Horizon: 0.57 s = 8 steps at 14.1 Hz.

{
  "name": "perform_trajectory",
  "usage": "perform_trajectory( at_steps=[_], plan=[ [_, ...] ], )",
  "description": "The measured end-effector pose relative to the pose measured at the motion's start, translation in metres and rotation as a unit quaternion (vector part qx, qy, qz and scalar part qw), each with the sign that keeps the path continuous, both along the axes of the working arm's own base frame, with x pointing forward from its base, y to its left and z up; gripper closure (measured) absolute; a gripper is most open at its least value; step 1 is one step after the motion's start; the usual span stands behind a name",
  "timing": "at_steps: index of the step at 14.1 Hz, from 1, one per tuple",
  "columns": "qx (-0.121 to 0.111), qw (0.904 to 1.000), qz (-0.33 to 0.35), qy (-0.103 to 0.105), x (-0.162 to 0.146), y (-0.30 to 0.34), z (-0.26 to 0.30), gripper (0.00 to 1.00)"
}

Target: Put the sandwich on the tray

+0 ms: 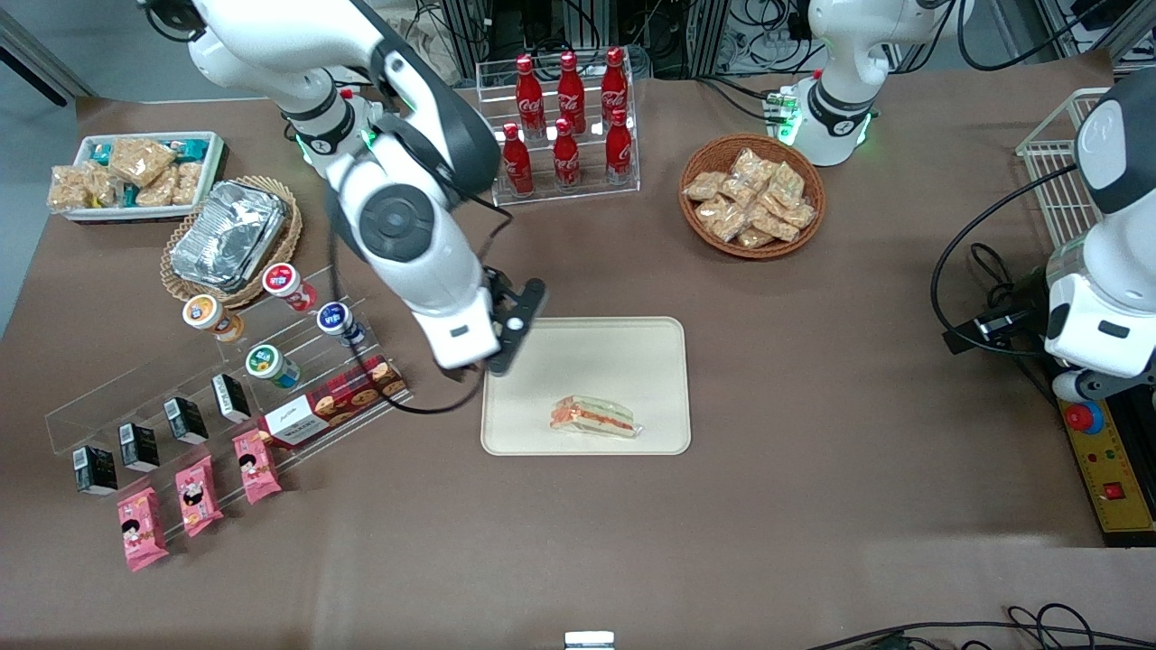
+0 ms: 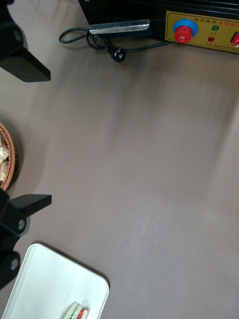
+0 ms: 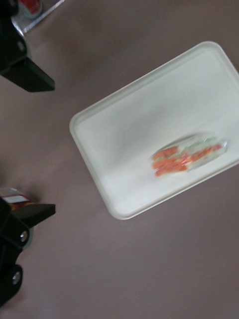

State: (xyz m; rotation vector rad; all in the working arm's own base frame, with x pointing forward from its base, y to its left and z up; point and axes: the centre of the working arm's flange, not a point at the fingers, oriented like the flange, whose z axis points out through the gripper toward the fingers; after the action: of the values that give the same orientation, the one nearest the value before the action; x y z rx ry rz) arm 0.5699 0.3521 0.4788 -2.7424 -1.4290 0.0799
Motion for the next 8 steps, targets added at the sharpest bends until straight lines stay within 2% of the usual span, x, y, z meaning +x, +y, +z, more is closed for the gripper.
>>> perform_trajectory(
  at_steps=[2,5,8],
  plan=[
    [-0.017,0.9957,-0.091,0.004,0.003,-0.047,0.037,0.00],
    [-0.031,0.9795,-0.199,0.011,0.017,-0.141,0.075,0.00],
    [-0.029,0.9503,-0.310,0.006,0.026,-0.242,0.106,0.00]
  ],
)
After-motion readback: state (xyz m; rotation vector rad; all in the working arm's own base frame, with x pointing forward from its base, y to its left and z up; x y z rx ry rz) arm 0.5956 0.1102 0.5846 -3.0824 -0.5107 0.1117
